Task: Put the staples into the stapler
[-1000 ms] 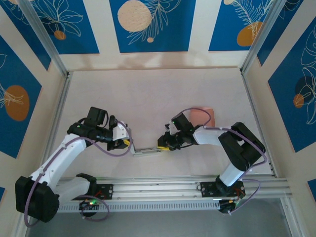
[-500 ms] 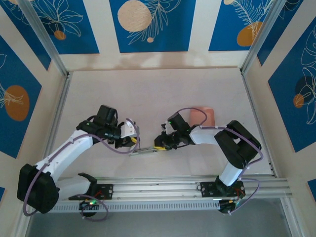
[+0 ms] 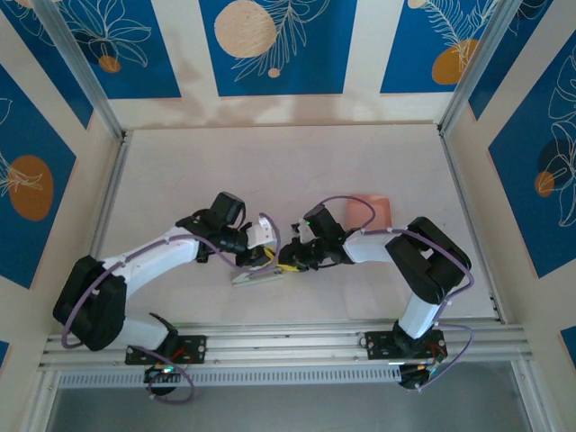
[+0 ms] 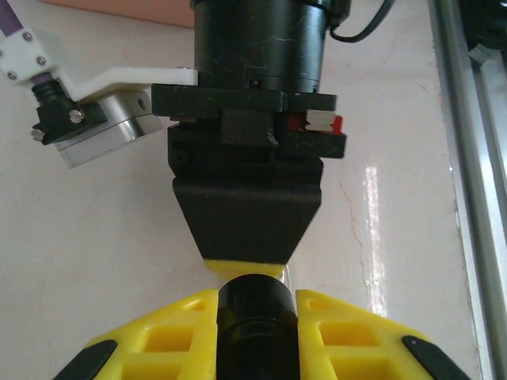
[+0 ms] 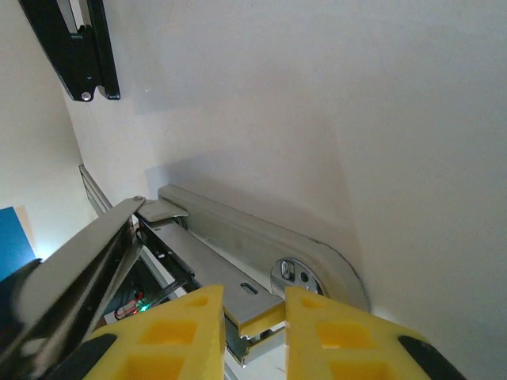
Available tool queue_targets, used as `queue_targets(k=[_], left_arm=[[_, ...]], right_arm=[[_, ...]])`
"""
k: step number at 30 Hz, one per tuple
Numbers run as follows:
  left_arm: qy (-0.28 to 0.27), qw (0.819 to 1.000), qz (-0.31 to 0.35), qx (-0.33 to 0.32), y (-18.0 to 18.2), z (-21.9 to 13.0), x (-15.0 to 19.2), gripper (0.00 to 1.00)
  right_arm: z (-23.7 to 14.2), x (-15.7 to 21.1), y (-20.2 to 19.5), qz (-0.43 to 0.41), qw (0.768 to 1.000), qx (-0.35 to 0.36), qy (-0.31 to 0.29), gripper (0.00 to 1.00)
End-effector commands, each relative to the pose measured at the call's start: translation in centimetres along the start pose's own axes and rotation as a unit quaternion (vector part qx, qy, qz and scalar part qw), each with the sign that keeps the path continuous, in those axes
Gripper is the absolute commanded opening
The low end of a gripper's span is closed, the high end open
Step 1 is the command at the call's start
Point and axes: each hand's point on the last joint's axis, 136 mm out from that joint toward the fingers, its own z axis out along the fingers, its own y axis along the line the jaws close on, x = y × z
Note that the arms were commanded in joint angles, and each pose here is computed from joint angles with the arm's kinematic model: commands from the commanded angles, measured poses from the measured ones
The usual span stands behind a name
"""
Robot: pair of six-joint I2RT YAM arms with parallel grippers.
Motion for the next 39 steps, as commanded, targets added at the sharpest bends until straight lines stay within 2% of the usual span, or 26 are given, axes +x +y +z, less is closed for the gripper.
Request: queue_targets(k=[1, 11, 25, 39], left_arm=[[-0.044, 0.997, 0.036, -0.051, 2.6, 0.2, -3.7, 0.15], [0.001, 0.999, 0.006, -0.043, 2.8, 1.8, -1.9, 0.14], [0.069, 0.996, -0.044, -0.025, 2.8, 5.2, 0.3, 0.15], [0.115, 0.984, -0.125, -0.056, 4.6, 7.0, 2.5, 0.15]], right_arm=[[0.7, 1.8, -0.7, 0.017, 0.999, 0.001, 0.035, 0.24], [-1.8, 1.4, -2.2, 0.039, 0.999, -0.001, -0.003, 0.42], [-4.3, 1.4, -3.8, 0.052, 0.998, 0.029, -0.029, 0.42], [-4.7, 1.6, -4.0, 0.052, 0.997, 0.037, -0.034, 0.42]])
